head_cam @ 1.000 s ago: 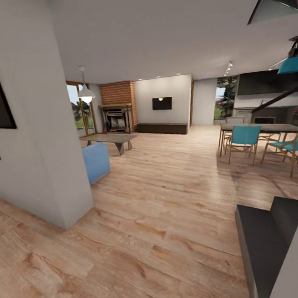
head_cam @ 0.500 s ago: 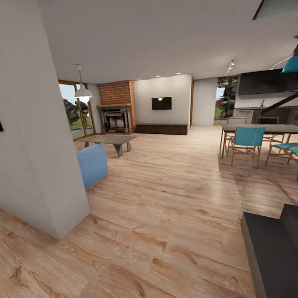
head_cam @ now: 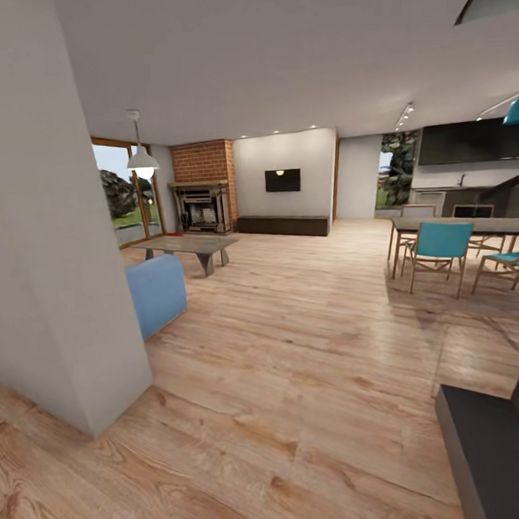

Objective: Move the two storage containers from the living room to the garage. In the garage, place one container on the floor and stack the other container on top of it (either order is fine).

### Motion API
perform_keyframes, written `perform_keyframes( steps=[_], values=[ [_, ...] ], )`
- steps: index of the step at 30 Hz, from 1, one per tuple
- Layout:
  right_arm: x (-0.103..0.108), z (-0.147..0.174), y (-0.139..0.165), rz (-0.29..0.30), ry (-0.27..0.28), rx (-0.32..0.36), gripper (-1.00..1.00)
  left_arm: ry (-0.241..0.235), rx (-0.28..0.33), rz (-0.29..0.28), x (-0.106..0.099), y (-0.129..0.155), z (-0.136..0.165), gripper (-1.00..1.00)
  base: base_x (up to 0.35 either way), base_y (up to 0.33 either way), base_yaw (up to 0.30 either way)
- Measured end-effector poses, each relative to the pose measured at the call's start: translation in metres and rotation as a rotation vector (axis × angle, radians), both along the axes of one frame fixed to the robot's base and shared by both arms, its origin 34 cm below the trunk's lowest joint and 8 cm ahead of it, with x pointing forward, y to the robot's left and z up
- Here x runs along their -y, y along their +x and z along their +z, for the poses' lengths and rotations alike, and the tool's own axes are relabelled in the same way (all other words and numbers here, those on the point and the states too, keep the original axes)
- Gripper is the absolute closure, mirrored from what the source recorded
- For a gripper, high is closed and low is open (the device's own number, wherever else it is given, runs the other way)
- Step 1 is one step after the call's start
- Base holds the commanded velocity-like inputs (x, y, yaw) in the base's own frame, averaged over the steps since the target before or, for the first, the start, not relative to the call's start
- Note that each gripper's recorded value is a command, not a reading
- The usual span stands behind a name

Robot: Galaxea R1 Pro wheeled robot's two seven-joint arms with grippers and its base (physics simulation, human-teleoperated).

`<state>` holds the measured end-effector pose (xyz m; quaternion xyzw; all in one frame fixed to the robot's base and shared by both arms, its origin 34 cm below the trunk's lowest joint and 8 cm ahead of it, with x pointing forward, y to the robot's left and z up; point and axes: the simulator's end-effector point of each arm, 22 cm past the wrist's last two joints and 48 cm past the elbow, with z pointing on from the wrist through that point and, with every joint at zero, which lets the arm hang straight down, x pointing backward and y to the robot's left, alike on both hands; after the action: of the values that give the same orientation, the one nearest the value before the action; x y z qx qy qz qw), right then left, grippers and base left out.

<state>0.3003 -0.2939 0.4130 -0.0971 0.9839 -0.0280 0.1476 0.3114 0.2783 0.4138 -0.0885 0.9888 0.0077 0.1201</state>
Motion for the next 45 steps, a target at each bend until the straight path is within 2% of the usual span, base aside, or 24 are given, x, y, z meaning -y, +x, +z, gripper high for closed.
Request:
perform_keyframes(
  steps=[45],
  values=[
    [0.0001,0.0,0.0,-0.003,0.001,0.0,-1.0,0.0,-0.002,0.0,0.0001,-0.0004,-0.0001,-1.0,0.326,0.106,0.0]
  ],
)
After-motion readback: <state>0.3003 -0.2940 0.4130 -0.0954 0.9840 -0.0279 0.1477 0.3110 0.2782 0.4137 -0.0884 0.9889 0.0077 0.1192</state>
